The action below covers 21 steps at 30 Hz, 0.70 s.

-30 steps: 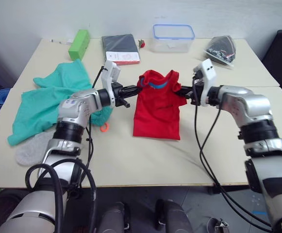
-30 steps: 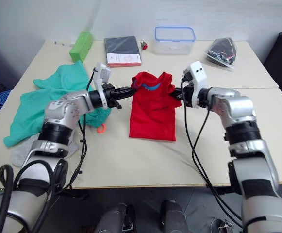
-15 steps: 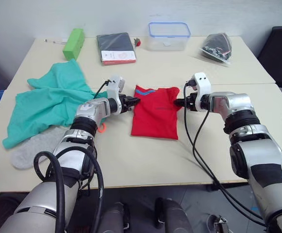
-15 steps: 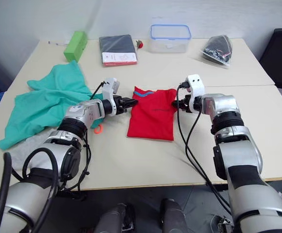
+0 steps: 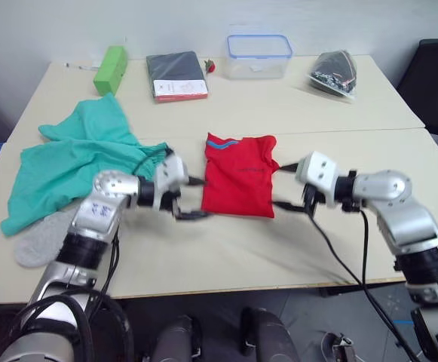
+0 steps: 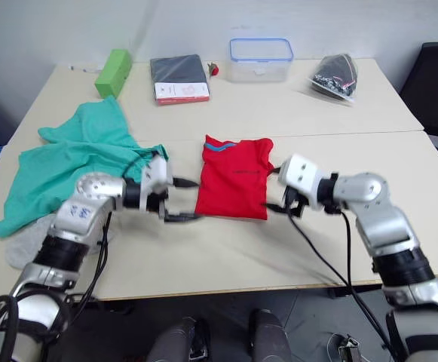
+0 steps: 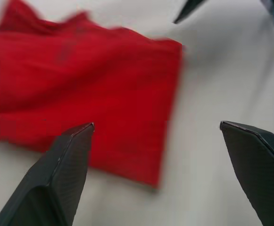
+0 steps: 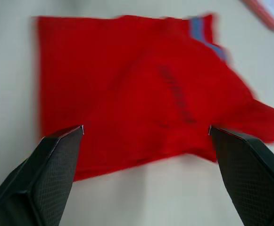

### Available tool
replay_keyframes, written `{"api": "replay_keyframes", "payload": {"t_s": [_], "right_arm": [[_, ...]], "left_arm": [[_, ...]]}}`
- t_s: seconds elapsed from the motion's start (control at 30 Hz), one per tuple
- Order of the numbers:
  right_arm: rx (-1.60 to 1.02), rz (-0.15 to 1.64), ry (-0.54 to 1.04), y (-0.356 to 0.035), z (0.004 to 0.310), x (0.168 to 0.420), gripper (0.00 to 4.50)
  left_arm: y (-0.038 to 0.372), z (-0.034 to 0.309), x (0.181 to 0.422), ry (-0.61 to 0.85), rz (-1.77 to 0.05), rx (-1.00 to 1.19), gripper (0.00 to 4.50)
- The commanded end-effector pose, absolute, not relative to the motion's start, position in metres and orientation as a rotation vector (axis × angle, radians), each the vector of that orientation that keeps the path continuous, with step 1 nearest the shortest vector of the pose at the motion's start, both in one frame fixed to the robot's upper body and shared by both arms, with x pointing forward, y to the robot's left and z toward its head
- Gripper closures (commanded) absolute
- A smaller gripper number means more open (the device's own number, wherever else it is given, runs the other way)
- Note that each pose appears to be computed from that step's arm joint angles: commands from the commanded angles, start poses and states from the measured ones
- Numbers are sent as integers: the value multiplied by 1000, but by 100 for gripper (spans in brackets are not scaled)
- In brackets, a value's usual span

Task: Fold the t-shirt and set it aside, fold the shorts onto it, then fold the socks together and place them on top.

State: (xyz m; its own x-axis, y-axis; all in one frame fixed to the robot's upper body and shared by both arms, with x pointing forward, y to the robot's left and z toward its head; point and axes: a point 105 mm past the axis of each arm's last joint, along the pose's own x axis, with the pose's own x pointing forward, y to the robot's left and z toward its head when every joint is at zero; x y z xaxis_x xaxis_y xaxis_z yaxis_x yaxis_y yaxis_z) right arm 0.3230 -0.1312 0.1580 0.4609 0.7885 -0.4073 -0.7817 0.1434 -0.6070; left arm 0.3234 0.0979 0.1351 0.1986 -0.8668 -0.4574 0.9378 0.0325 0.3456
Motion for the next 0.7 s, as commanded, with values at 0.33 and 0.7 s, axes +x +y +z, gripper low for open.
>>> {"api": "replay_keyframes", "payload": {"t_s": [0.33,0.7], "right_arm": [[-1192,1135,-143,-123,128,334,56],[-1283,1070,-155,-128,112,348,420]], "left_arm": [[82,121,346,-69,-1280,1085,0],[93,107,351,-43,-1252,1090,237]]}}
